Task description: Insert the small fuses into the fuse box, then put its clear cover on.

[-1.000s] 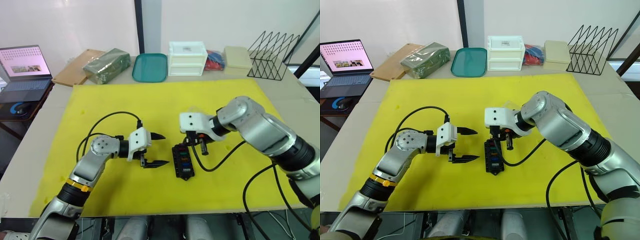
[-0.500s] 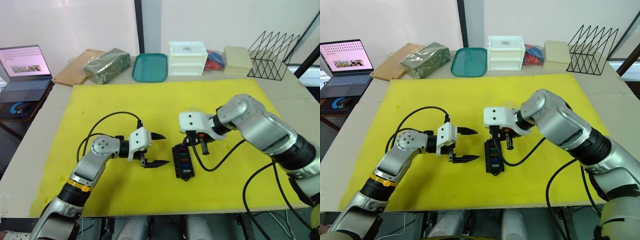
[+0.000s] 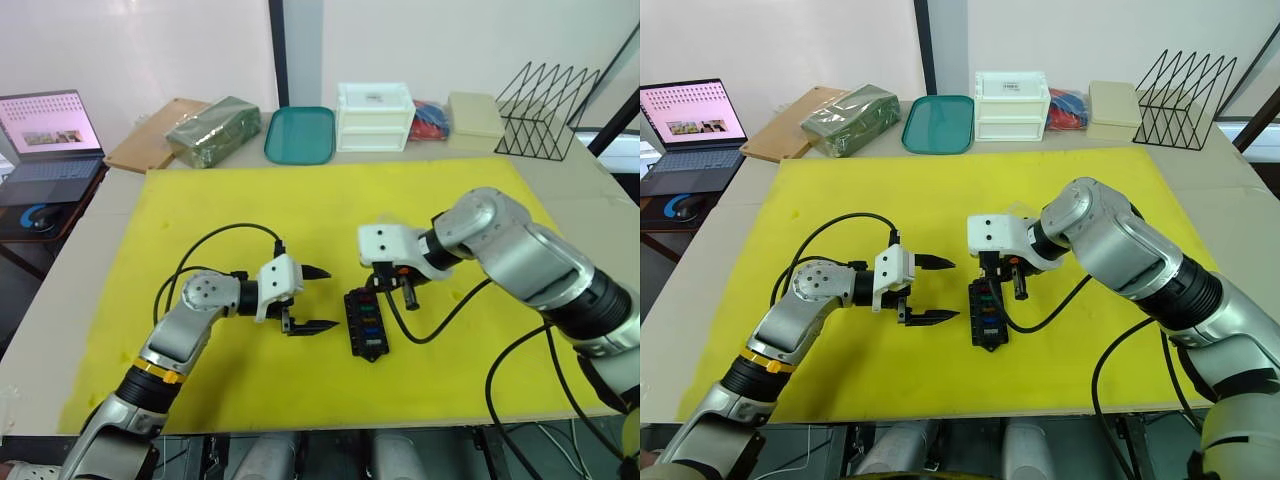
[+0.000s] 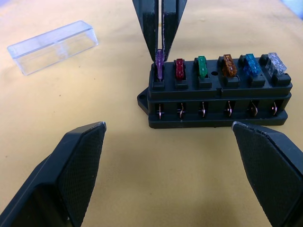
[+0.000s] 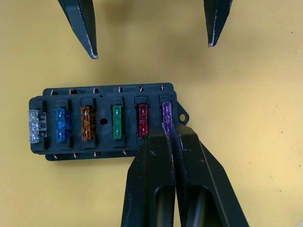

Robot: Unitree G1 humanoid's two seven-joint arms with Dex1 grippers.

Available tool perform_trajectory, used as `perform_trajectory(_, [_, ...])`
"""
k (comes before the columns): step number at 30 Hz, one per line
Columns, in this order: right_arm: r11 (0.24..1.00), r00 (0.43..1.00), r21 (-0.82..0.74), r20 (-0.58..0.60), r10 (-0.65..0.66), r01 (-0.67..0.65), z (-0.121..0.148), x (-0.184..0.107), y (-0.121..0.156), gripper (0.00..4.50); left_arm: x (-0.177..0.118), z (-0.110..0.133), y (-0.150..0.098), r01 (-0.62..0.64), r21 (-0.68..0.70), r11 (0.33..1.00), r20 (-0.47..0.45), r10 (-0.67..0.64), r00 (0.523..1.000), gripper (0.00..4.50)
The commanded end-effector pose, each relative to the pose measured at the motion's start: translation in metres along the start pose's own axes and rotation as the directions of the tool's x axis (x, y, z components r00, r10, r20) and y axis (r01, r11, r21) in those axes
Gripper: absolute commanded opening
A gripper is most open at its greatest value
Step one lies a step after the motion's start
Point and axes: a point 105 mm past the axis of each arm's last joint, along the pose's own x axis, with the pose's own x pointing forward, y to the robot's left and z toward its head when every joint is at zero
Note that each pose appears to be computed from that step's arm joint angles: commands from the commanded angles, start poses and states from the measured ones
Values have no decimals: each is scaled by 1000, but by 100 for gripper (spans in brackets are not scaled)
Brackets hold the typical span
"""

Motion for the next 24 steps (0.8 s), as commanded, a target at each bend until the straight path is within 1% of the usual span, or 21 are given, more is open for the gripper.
perform_trajectory(1, [1000, 1000, -23, -3, -14, 14, 1, -2, -2, 3, 1, 7, 0, -2, 36, 999, 10, 1, 1000, 450])
perform_trajectory(14, [999, 1000, -39, -11, 20, -20, 2, 3, 4, 3, 1, 6, 1, -5, 38, 999, 9, 5, 1000, 450])
perform_trajectory(24, [998, 998, -49, -47, 46, -49, -2, 12, 6, 3, 1, 6, 1, -12, 38, 999, 11, 12, 1000, 450])
